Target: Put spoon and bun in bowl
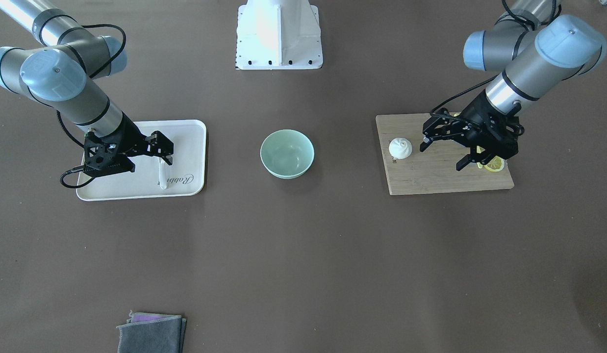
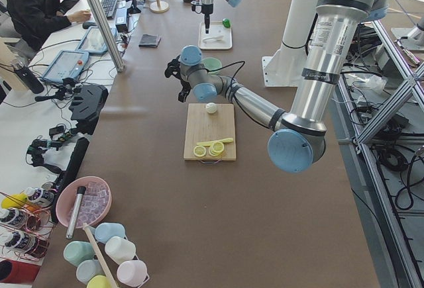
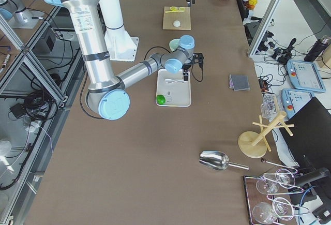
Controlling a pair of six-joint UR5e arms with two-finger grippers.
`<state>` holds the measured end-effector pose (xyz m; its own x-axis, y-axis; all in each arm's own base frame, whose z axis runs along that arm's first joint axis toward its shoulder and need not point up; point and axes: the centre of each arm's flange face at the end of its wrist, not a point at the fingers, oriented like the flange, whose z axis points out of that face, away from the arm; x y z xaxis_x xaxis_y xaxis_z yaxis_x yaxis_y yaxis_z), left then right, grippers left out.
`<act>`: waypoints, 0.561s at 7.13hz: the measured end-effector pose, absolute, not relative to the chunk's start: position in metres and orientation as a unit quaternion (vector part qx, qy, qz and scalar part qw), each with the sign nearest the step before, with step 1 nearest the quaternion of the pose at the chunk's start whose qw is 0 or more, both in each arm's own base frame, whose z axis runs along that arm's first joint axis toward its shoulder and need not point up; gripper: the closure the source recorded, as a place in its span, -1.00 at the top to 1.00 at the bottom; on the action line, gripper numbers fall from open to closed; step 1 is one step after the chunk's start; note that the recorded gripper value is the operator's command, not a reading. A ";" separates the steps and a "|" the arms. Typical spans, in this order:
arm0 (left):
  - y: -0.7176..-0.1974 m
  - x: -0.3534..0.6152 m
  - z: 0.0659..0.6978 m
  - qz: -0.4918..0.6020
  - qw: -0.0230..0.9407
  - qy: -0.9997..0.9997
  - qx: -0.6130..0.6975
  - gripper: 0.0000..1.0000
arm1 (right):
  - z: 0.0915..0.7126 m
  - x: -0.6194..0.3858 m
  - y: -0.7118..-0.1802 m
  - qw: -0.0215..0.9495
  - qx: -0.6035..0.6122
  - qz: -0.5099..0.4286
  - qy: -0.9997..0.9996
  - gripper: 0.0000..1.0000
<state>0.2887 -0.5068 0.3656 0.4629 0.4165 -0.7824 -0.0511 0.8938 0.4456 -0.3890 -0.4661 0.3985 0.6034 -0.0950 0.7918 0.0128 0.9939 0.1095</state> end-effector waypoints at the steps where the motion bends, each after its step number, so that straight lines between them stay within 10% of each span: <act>1: -0.507 0.293 0.369 0.141 0.837 0.498 0.181 0.96 | 0.403 -0.401 -0.459 0.898 0.045 -0.035 -0.436 0.64; 4: -0.508 0.295 0.372 0.141 0.837 0.497 0.179 0.96 | 0.419 -0.415 -0.457 0.905 0.037 -0.037 -0.423 0.18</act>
